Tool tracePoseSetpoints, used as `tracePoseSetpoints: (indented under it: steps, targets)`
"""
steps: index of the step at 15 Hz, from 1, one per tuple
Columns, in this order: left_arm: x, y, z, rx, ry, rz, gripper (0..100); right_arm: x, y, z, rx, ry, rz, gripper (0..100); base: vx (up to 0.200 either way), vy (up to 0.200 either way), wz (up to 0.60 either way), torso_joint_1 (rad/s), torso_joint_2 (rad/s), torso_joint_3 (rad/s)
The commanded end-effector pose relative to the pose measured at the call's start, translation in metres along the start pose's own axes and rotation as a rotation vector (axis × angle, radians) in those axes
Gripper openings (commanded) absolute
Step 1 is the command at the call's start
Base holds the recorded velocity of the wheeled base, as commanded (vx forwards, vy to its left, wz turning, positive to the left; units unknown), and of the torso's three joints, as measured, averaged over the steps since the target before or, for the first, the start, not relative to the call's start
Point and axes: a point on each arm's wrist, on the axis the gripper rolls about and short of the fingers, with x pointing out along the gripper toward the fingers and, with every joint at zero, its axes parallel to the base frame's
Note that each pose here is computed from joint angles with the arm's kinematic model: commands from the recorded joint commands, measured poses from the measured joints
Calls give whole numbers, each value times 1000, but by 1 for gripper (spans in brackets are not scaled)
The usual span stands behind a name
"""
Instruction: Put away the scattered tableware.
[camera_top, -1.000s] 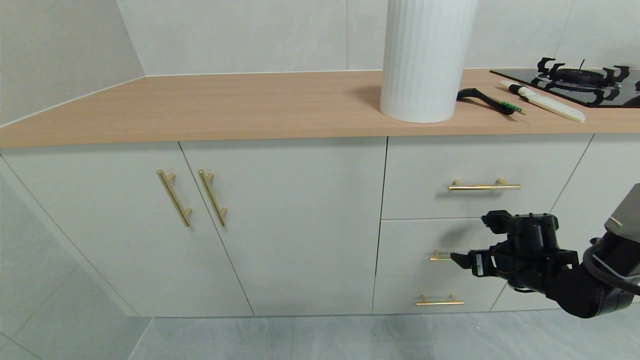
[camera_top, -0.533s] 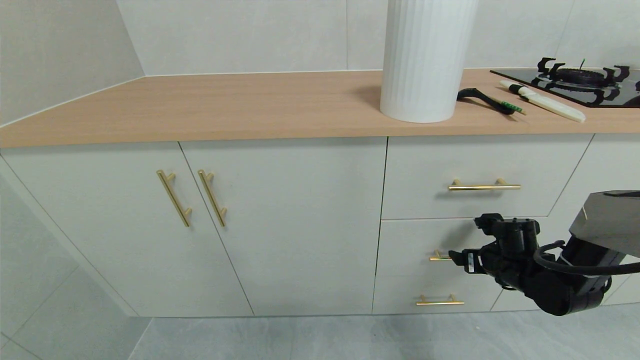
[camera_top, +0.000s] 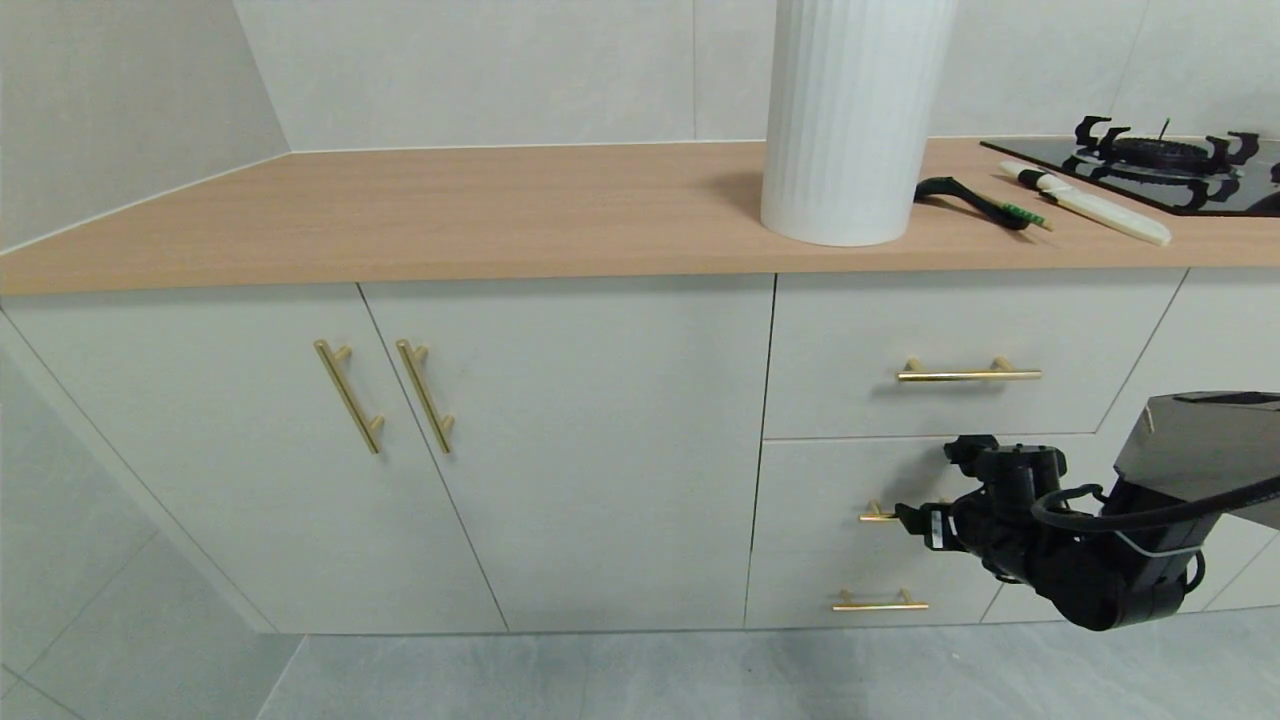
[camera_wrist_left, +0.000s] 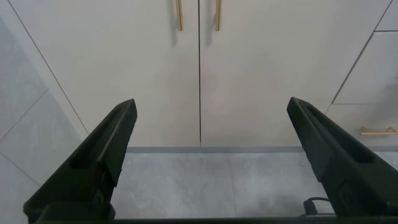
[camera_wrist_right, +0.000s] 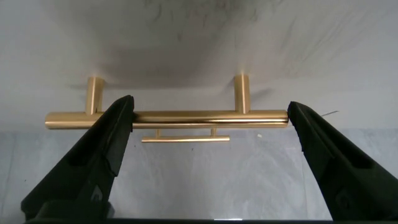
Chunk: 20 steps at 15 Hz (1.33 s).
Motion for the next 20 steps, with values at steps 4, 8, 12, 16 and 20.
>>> tracePoseSetpoints:
  steps: [4, 8, 12, 16, 20]
  targets:
    - [0, 0, 0, 0, 2, 1, 100, -1, 0, -5, -8, 28, -1, 100, 0, 0, 0, 0, 0, 0]
    - [0, 0, 0, 0, 2, 1, 100, -5, -1, -7, -14, 67, -4, 100, 0, 0, 0, 0, 0, 0]
    - [0, 0, 0, 0, 2, 1, 100, -11, -2, -3, -18, 81, -5, 100, 0, 0, 0, 0, 0, 0]
    - [0, 0, 0, 0, 2, 1, 100, -47, -6, 20, -25, 139, 1, 100, 0, 0, 0, 0, 0, 0]
    - [0, 0, 0, 0, 0, 1, 100, -91, -8, 43, -43, 197, 29, 100, 0, 0, 0, 0, 0, 0]
